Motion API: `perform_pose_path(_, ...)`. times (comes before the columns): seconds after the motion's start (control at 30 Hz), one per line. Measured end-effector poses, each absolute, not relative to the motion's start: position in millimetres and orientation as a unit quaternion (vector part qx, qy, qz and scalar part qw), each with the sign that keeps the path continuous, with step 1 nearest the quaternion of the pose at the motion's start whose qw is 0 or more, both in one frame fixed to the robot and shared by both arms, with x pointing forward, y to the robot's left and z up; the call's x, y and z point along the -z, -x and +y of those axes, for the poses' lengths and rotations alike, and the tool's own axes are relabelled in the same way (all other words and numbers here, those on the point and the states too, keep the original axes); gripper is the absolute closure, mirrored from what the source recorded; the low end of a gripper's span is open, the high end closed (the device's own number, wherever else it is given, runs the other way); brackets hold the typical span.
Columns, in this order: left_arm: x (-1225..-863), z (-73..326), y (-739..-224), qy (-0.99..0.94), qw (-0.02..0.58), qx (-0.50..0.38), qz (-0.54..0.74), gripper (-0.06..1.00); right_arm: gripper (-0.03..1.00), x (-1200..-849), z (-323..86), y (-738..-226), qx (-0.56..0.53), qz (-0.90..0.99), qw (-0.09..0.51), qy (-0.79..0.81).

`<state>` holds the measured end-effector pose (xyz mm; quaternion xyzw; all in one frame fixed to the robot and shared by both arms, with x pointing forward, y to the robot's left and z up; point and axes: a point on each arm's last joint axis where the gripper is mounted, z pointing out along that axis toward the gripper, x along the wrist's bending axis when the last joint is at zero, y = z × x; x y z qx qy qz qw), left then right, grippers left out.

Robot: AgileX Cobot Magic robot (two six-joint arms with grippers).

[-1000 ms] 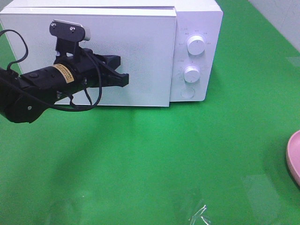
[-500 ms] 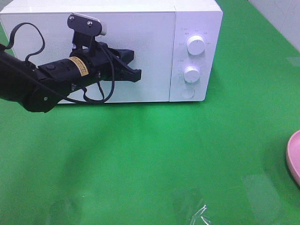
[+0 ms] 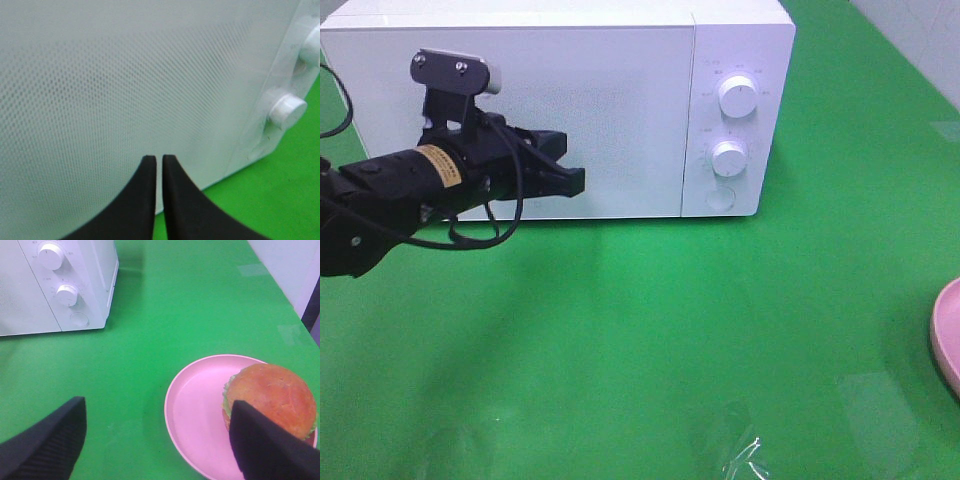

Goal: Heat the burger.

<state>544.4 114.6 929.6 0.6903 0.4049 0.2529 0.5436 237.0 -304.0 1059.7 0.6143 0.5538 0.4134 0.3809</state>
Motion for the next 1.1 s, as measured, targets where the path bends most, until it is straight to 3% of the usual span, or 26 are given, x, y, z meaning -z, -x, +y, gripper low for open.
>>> perform_pose_path(0.03,-930,115,-544,-0.690,0.544,-0.253,0.405,0.89,0.21,-1060,-304,-237,-0.413,0.554,0.381,-0.614)
perform_pose_path(0.07,-928,120,-534,-0.700,0.529,-0.246,0.411,0.74,0.21,-1060,-304,-237,-0.413,0.554,0.381,-0.614)
perform_pose_path(0.1,-928,120,-534,-0.700,0.529,-0.246,0.411,0.74,0.21,-1060,-304,-237,-0.413,0.554,0.381,-0.614)
perform_pose_path(0.13,-927,126,-525,-0.715,0.506,-0.237,0.420,0.53,0.21,-1060,-304,-237,-0.413,0.554,0.381,-0.614)
perform_pose_path(0.17,-927,126,-525,-0.715,0.506,-0.237,0.420,0.53,0.21,-1060,-304,-237,-0.413,0.554,0.381,-0.614)
perform_pose_path(0.2,-928,131,-519,-0.731,0.478,-0.227,0.431,0.34,0.21,-1060,-304,-237,-0.413,0.554,0.381,-0.614)
perform_pose_path(0.23,-928,131,-519,-0.731,0.478,-0.227,0.431,0.34,0.21,-1060,-304,-237,-0.413,0.554,0.381,-0.614)
perform_pose_path(0.27,-930,135,-514,-0.748,0.445,-0.216,0.443,0.15,0.21,-1060,-304,-237,-0.413,0.554,0.381,-0.614)
perform_pose_path(0.3,-932,137,-511,-0.756,0.427,-0.210,0.449,0.09,0.21,-1060,-304,-237,-0.413,0.554,0.381,-0.614)
perform_pose_path(0.4,-933,141,-506,-0.770,0.397,-0.199,0.459,0.04,0.21,-1060,-304,-237,-0.413,0.554,0.381,-0.614)
perform_pose_path(0.5,-936,152,-492,-0.802,0.310,-0.167,0.483,0.02,0.21,-1060,-304,-237,-0.413,0.554,0.381,-0.614)
perform_pose_path(0.53,-936,152,-492,-0.802,0.310,-0.167,0.483,0.02,0.21,-1060,-304,-237,-0.413,0.554,0.381,-0.614)
perform_pose_path(0.57,-936,157,-487,-0.816,0.260,-0.148,0.495,0.02,0.21,-1060,-304,-237,-0.413,0.554,0.381,-0.614)
perform_pose_path(0.6,-936,157,-487,-0.816,0.260,-0.148,0.495,0.02,0.21,-1060,-304,-237,-0.413,0.554,0.381,-0.614)
perform_pose_path(0.67,-940,165,-479,-0.835,0.163,-0.111,0.513,0.02,0.21,-1060,-304,-237,-0.413,0.554,0.381,-0.614)
perform_pose_path(0.77,-940,166,-477,-0.839,0.138,-0.101,0.517,0.02,0.21,-1060,-304,-237,-0.413,0.554,0.381,-0.614)
perform_pose_path(0.8,-944,171,-472,-0.844,0.075,-0.077,0.525,0.02,0.21,-1060,-304,-237,-0.413,0.554,0.381,-0.614)
perform_pose_path(0.9,-946,172,-471,-0.845,0.055,-0.069,0.527,0.01,0.21,-1060,-304,-237,-0.413,0.554,0.381,-0.614)
perform_pose_path(1.03,-963,179,-463,-0.843,-0.044,-0.028,0.535,0.01,0.21,-1060,-304,-237,-0.413,0.554,0.381,-0.614)
perform_pose_path(1.1,-966,181,-460,-0.840,-0.064,-0.017,0.538,0.01,0.21,-1060,-304,-237,-0.413,0.554,0.381,-0.614)
